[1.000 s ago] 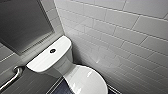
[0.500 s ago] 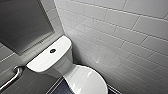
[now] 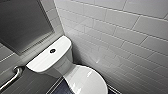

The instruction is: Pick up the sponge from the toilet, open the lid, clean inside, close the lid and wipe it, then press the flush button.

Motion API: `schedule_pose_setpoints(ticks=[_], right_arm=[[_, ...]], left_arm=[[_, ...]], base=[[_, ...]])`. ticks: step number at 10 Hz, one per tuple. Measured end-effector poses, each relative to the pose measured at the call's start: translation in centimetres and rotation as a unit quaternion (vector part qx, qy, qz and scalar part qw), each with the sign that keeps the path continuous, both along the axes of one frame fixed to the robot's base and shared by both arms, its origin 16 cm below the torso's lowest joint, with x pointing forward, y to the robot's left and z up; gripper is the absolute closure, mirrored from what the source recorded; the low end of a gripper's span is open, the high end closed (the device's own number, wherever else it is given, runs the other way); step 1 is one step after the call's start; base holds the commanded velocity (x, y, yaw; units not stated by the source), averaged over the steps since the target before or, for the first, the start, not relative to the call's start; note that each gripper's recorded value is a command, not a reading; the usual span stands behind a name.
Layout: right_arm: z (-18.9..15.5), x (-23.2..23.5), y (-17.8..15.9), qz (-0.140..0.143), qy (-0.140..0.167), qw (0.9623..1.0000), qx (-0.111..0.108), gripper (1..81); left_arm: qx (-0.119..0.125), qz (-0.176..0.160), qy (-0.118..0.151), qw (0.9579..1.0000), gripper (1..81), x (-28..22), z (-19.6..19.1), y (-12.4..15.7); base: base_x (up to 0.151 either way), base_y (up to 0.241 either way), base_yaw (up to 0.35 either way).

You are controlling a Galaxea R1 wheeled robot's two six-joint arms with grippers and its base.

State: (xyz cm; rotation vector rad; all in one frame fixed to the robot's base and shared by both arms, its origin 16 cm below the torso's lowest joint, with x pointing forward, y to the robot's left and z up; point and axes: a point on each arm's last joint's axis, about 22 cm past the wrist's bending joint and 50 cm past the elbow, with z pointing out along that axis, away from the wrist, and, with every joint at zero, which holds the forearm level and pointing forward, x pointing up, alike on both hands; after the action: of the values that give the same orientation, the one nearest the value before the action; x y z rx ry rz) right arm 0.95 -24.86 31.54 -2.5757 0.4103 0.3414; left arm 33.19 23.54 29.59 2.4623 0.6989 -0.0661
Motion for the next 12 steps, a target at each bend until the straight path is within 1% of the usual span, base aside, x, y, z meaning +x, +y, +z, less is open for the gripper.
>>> schedule_pose_setpoints(ticks=[1, 2, 3, 4, 5, 7, 8, 10, 12], right_arm=[[0.0, 0.0, -0.1, 0.0, -0.001, 1.0, -0.001, 81.1], [0.0, -0.3, -0.3, 0.002, 0.003, 1.0, -0.003, 81.1], [0.2, -1.1, -0.4, 0.003, 0.013, 0.9999, -0.002, 81.1], [0.5, -2.0, -0.1, 0.004, 0.024, 0.9997, 0.0, 81.1], [0.6, -2.2, 0.3, 0.004, 0.027, 0.9996, 0.002, 81.1], [0.6, -2.2, 0.7, 0.002, 0.028, 0.9996, 0.005, 81.1], [0.6, -2.1, 0.8, 0.002, 0.028, 0.9996, 0.005, 81.1], [0.5, -2.0, 0.9, 0.001, 0.027, 0.9996, 0.006, 81.1], [0.3, -1.7, 0.9, 0.002, 0.024, 0.9997, 0.005, 81.1]], left_arm=[[-0.005, 0.018, 0.008, 0.9998, 1.0, 0.9, 0.0, -0.4], [-0.011, 0.028, 0.011, 0.9995, 1.0, 2.0, -0.1, -1.1], [-0.018, 0.029, 0.01, 0.9994, 1.0, 3.0, -0.5, -2.1], [-0.028, 0.03, 0.014, 0.9991, 1.0, 3.4, -0.9, -3.5], [-0.036, 0.029, 0.014, 0.9988, 1.0, 3.7, -0.9, -4.6], [-0.039, 0.028, 0.009, 0.9988, 1.0, 5.1, -0.9, -4.9], [-0.048, 0.033, 0.002, 0.9983, 1.0, 6.9, -0.4, -5.7], [-0.075, 0.035, -0.006, 0.9966, 1.0, 8.7, 0.5, -8.9], [-0.093, 0.029, 0.008, 0.9952, 1.0, 7.5, 0.8, -11.6]], base=[[0.0, 0.0, 0.0], [0.0, 0.0, 0.0], [0.0, 0.0, 0.0], [0.0, 0.0, 0.0], [0.0, 0.0, 0.0], [0.0, 0.0, 0.0], [0.0, 0.0, 0.0], [0.0, 0.0, 0.0], [0.0, 0.0, 0.0]])
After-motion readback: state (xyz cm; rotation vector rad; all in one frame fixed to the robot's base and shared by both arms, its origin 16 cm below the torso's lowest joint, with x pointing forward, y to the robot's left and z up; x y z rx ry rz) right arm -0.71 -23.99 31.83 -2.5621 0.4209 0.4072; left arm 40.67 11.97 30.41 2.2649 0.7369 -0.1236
